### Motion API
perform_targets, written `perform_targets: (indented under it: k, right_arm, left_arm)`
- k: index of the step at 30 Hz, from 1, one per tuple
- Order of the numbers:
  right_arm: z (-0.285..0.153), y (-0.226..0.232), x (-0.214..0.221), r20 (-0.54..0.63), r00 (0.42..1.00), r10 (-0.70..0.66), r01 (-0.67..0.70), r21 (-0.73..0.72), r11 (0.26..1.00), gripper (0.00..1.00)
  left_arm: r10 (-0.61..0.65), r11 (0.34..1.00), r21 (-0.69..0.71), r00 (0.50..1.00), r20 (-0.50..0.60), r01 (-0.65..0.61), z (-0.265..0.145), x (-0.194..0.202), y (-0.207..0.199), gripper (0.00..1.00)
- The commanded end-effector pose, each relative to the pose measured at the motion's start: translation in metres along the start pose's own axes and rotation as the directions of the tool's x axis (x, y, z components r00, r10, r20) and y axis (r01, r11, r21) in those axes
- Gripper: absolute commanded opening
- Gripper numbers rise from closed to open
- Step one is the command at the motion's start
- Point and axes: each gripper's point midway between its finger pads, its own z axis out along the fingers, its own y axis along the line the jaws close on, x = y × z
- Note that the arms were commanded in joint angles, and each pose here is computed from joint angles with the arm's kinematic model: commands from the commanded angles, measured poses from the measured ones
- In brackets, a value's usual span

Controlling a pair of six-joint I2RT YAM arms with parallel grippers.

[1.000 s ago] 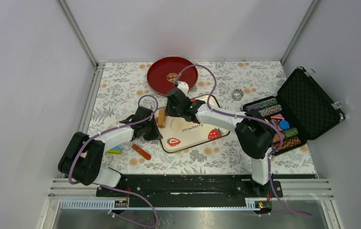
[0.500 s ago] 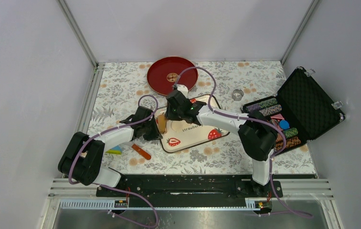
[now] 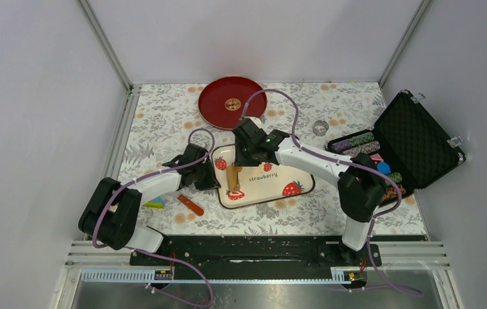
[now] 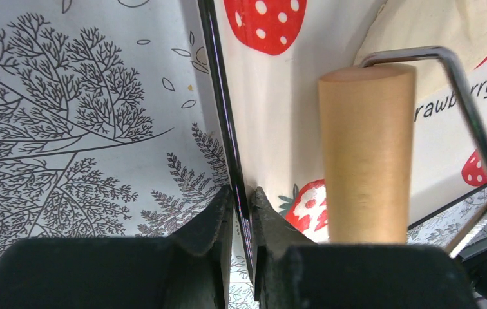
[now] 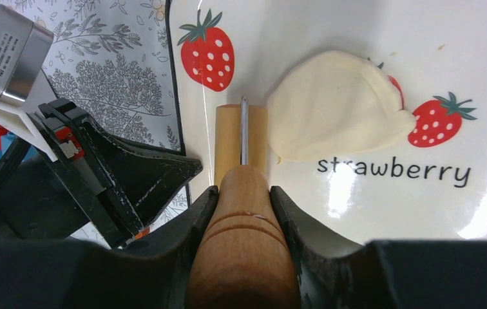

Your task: Roll out the dumpling wrappers from the dough

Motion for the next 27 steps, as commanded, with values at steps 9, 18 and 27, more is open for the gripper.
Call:
perform_targets:
  k: [9,18,27]
  right_arm:
    - [-0.046,-0.021,-0.052,0.12,0.992,0.043,-0.035,-0.074,0.997,0.0]
    - [-0.015,-0.045,-0.055,0.092,0.995,0.025,-0.029,0.037,0.999,0.0]
    - [0.024,-0.062,-0.023,0.031,0.999,0.019,-0.021,0.08,0.997,0.0]
  left_arm:
    - [0.044,0.995,-0.085,0.995,-0.086,-0.051,0.003,0.025,0.025,0.0]
    - [0.044,0.995,-0.085,0.995,-0.085,-0.051,0.003,0.025,0.025,0.0]
    - [0.044,0.995,-0.084,0.995,-0.086,-0.051,0.003,0.025,0.024,0.0]
